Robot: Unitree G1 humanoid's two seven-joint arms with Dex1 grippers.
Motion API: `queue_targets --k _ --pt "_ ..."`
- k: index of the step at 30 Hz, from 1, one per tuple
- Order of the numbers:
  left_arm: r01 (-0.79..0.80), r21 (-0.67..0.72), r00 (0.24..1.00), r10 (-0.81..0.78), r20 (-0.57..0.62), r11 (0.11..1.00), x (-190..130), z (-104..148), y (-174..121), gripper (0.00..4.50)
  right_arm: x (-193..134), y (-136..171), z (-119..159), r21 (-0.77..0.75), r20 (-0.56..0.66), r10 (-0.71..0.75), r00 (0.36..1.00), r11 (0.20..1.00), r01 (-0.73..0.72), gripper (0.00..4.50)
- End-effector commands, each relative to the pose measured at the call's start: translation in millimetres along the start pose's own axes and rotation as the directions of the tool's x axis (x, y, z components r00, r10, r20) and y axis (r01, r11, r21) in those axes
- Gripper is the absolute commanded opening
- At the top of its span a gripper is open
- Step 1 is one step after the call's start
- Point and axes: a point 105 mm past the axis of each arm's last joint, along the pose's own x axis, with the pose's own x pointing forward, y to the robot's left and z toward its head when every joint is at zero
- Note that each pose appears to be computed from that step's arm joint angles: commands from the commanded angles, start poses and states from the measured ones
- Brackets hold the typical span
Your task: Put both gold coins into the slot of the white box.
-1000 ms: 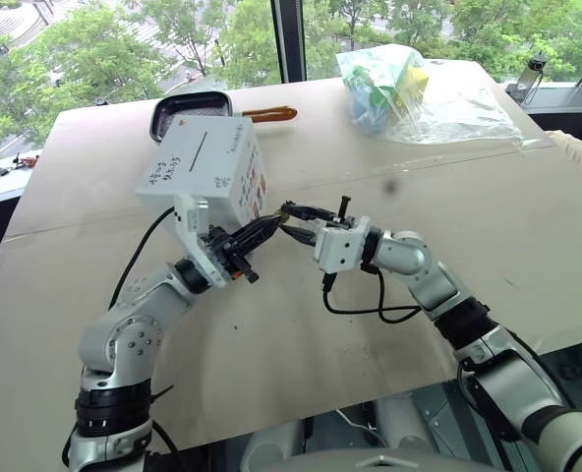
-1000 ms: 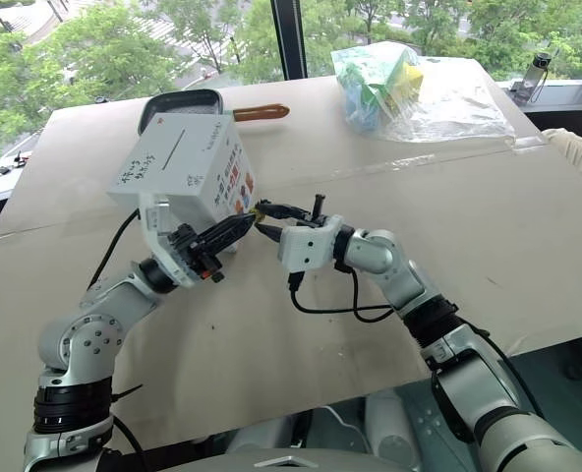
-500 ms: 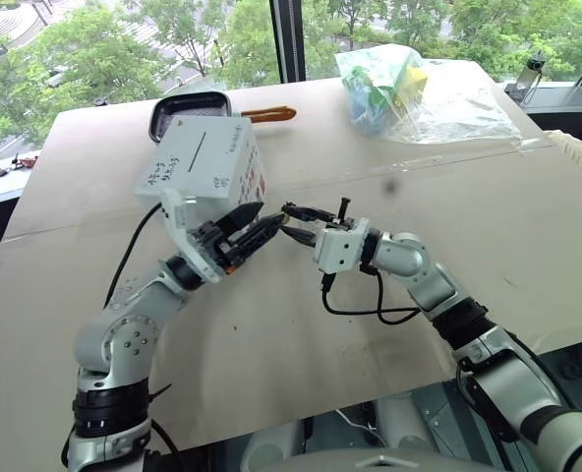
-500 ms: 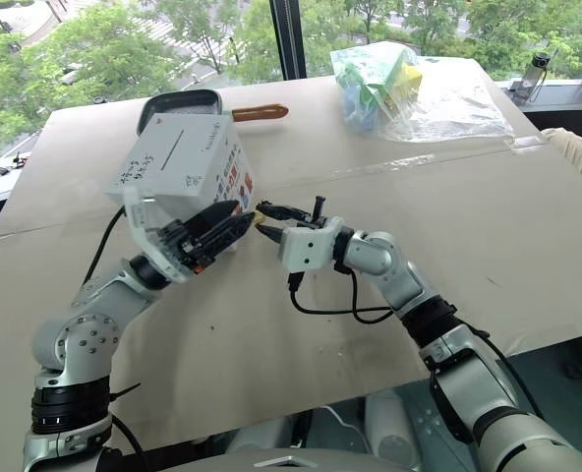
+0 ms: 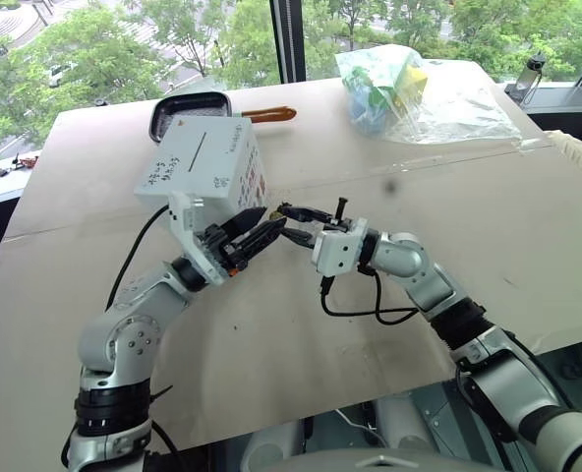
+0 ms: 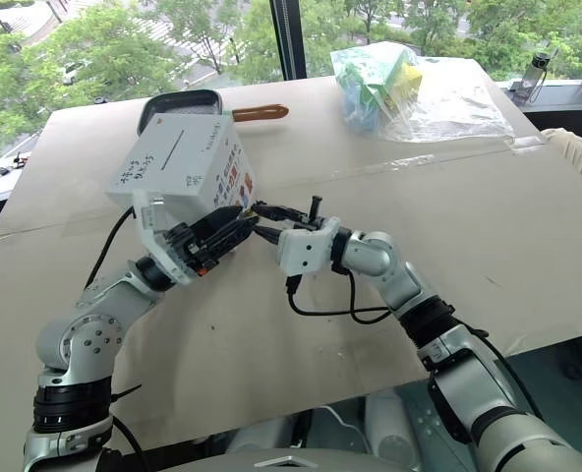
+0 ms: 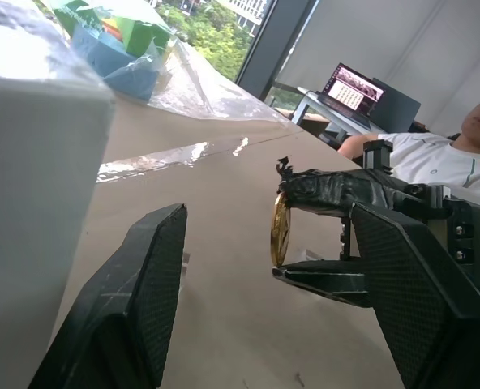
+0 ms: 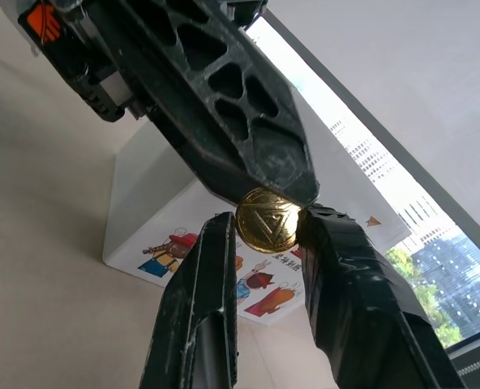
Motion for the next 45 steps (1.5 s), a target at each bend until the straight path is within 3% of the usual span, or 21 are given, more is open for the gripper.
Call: queue_targets --k 1,6,7,17,22,26,31,34,40,45 --pt "0.024 0.023 0.999 -0.025 0.030 0.999 0 12 -4 2.50 6 -10 18 -0.039 0.073 -0.025 0.997 0.999 0.028 0.61" --pt "0.025 0.025 0.999 -0.026 0.032 0.999 0 12 -4 0.29 6 -9 17 -0.037 0.073 -0.023 0.997 0.999 0.026 0.61" --pt "0.027 0.026 0.999 -0.028 0.027 0.999 0 11 -4 0.06 6 -9 17 -0.037 0.073 -0.023 0.997 0.999 0.026 0.61" --pt "0.038 0.019 0.999 -0.039 0.013 0.999 1 8 -6 0.06 4 -12 15 -0.034 0.054 -0.024 0.998 0.999 0.026 0.61" --pt "-0.008 0.076 0.999 0.004 0.051 0.997 1 22 2 0.00 2 -19 9 0.042 0.010 -0.035 0.999 0.999 0.034 2.83" --pt "-0.056 0.174 0.993 0.036 0.115 0.983 -6 56 3 0.00 -6 -30 -6 0.182 -0.063 -0.068 0.996 0.980 0.078 4.43" --pt "-0.160 0.304 0.976 0.103 0.194 0.939 -7 104 2 0.00 -13 -42 9 0.550 0.009 -0.082 0.997 0.832 0.064 4.43" --pt "-0.429 0.362 0.895 0.335 0.296 0.828 -12 140 31 0.00 -12 -71 34 0.671 0.099 -0.155 0.983 0.740 0.049 4.43" --pt "-0.611 0.452 0.789 0.544 0.284 0.650 -25 136 57 0.00 -11 -93 50 0.756 0.114 -0.164 0.980 0.654 0.021 4.43" --pt "-0.631 0.436 0.772 0.576 0.270 0.642 -24 127 63 0.00 -11 -98 51 0.778 0.092 -0.149 0.985 0.628 0.022 4.43"
